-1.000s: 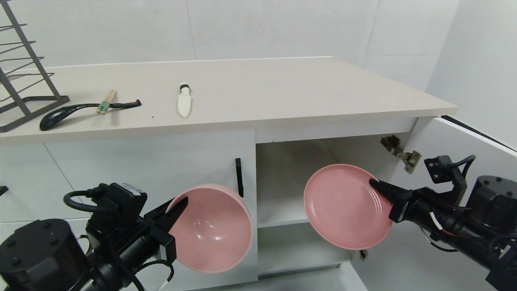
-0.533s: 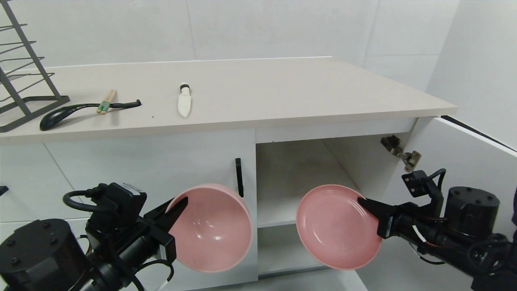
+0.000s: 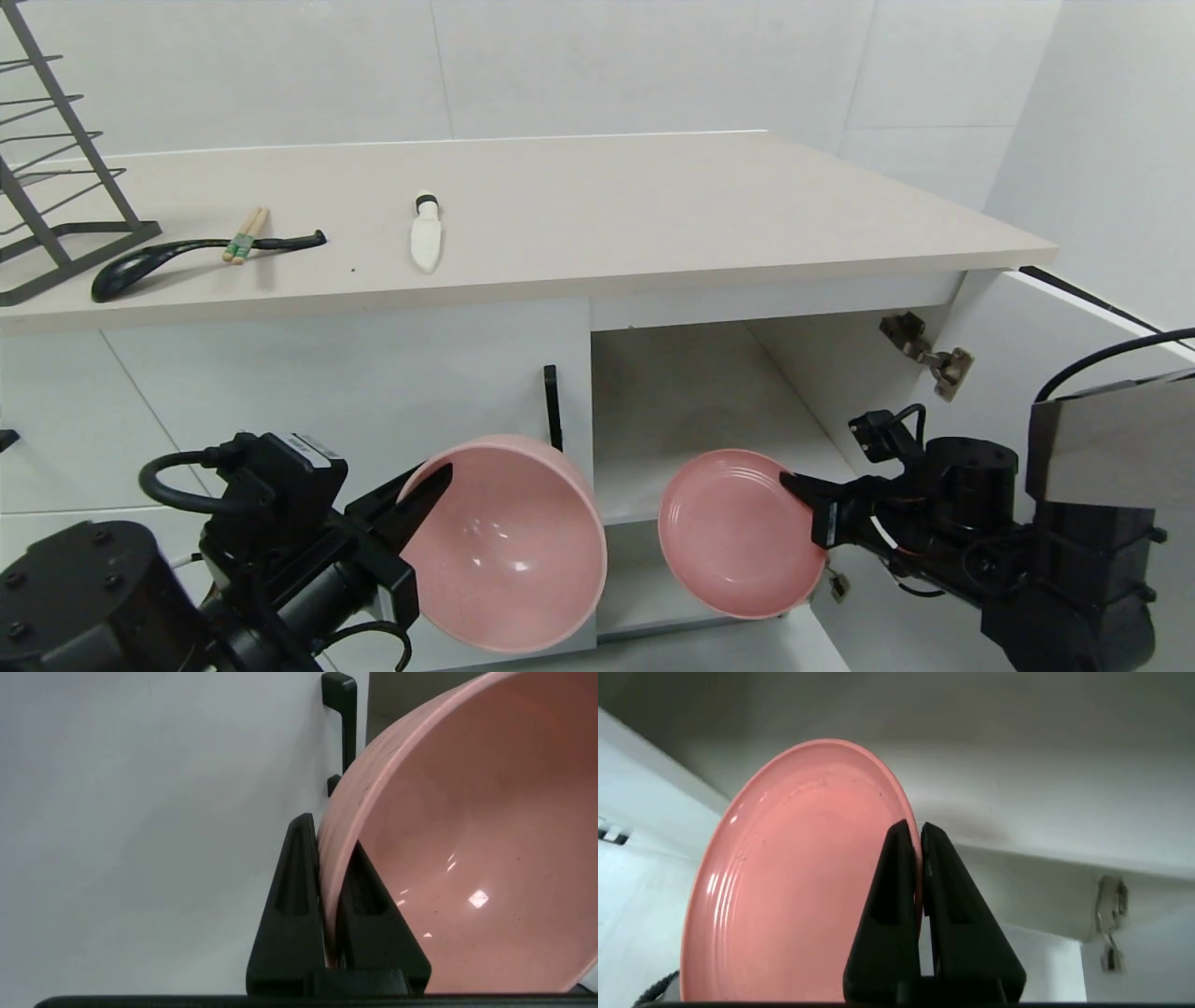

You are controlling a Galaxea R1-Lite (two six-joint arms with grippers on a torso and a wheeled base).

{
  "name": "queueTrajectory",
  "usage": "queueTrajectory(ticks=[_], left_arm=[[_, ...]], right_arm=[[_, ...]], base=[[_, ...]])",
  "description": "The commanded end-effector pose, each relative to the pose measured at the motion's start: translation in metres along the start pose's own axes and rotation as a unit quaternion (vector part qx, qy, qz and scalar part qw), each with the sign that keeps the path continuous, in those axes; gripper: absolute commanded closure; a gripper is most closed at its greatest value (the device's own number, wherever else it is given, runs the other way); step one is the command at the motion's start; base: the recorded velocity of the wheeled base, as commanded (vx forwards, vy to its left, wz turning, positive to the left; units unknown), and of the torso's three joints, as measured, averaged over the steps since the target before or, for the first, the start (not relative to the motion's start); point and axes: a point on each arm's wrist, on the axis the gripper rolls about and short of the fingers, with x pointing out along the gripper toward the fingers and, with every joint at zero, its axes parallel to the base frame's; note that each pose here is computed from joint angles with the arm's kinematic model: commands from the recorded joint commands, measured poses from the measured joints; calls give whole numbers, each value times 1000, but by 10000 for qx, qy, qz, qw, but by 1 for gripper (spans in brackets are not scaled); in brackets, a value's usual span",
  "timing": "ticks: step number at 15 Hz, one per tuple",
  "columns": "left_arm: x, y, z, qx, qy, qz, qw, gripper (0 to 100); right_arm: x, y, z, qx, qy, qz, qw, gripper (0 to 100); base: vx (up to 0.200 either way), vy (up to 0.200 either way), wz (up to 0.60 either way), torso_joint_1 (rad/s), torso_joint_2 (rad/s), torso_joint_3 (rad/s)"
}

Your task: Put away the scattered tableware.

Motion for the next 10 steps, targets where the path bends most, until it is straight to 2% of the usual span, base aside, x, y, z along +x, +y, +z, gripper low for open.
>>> queueTrajectory(ticks=[1,7,9,10], left_arm=[[0,-1,1,-2,-21,-21,10000,100],[-1,-1,1,-1,-22,-36,10000,100],[-2,-1,3,-13,-82,-30,10000,100],[-4,-3,5,-20,-142,-85,9999,100]], right_arm=[[19,-5,-9,5,61,13,10000,100],[54,-11,-2,-21,-351,110,9993,100],[63,-13,-5,-42,-376,129,9992,100],[66,-13,-5,-50,-396,141,9991,100]], base=[[0,0,0,0,0,0],[0,0,0,0,0,0],[200,0,0,5,2,2],[0,0,0,0,0,0]])
